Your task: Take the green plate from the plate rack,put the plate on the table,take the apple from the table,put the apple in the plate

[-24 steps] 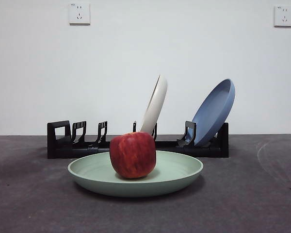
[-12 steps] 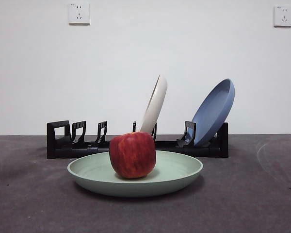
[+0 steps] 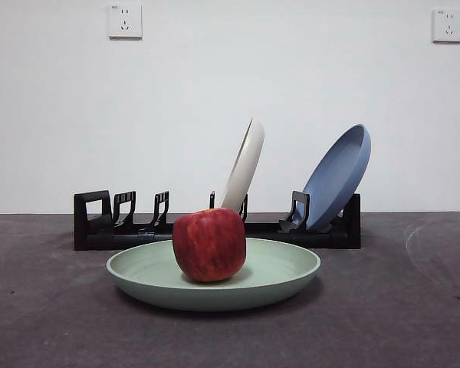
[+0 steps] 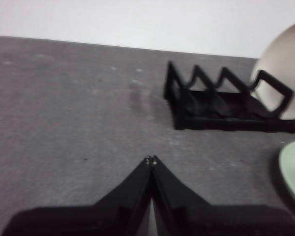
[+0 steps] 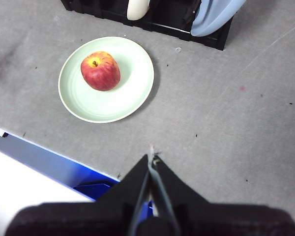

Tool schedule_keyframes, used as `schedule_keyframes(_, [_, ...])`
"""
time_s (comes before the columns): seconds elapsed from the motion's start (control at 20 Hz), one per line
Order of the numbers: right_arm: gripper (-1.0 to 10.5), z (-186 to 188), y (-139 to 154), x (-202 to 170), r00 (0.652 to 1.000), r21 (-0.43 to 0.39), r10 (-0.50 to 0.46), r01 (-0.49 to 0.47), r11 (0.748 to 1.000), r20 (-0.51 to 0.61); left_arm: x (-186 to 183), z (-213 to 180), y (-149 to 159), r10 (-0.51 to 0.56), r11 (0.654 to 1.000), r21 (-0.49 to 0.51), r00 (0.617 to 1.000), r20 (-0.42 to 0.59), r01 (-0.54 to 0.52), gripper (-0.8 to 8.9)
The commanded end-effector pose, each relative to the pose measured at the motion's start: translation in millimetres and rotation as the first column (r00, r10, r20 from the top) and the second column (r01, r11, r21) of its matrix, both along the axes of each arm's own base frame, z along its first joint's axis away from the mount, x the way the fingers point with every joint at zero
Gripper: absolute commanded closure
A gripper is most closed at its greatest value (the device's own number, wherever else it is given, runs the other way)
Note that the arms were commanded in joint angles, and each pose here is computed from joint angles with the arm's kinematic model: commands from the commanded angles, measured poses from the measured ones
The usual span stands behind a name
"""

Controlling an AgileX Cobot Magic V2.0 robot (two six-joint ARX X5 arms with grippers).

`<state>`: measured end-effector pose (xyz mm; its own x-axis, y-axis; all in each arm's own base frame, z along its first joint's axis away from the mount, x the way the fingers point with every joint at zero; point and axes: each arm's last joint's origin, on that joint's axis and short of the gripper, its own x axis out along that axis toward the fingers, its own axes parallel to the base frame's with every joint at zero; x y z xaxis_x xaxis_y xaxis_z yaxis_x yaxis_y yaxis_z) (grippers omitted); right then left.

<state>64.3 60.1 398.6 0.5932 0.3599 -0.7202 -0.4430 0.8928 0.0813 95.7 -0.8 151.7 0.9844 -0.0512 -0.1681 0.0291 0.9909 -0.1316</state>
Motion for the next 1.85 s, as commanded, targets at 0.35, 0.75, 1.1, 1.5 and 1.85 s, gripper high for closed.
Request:
schedule_keyframes(0.35, [9.5, -1.6, 0.7, 0.6, 1.0, 0.003, -0.007, 0.007, 1.0, -0.006, 0.4, -0.7, 0.5, 0.009, 1.0, 0.017, 1.0, 0.013, -0.01, 8.16])
schedule_keyframes(0.75, [9.5, -1.6, 0.7, 0.6, 1.0, 0.003, -0.007, 0.007, 1.0, -0.006, 1.9, -3.1, 0.9, 0.013, 1.0, 0.017, 1.0, -0.019, -0.012, 8.16])
schedule_keyframes(1.1, [9.5, -1.6, 0.7, 0.6, 1.0, 0.003, -0.007, 0.007, 1.0, -0.006, 3.6, -6.2, 0.9, 0.013, 1.0, 0.016, 0.998, -0.059, -0.012, 8.16])
schedule_keyframes(1.5, [9.5, 16.5, 7.8, 31.4, 0.857, 0.022, -0.253, 0.272, 0.962, 0.449, 4.7, -8.4, 0.9, 0.012, 1.0, 0.016, 0.996, -0.087, -0.011, 8.16])
schedule_keyframes(1.85, [9.5, -44.9, -8.8, 80.1, 0.854, -0.076, -0.003, 0.05, 0.996, 0.521, 5.8, -10.7, 0.9, 0.012, 1.0, 0.016, 0.993, -0.114, -0.011, 8.16])
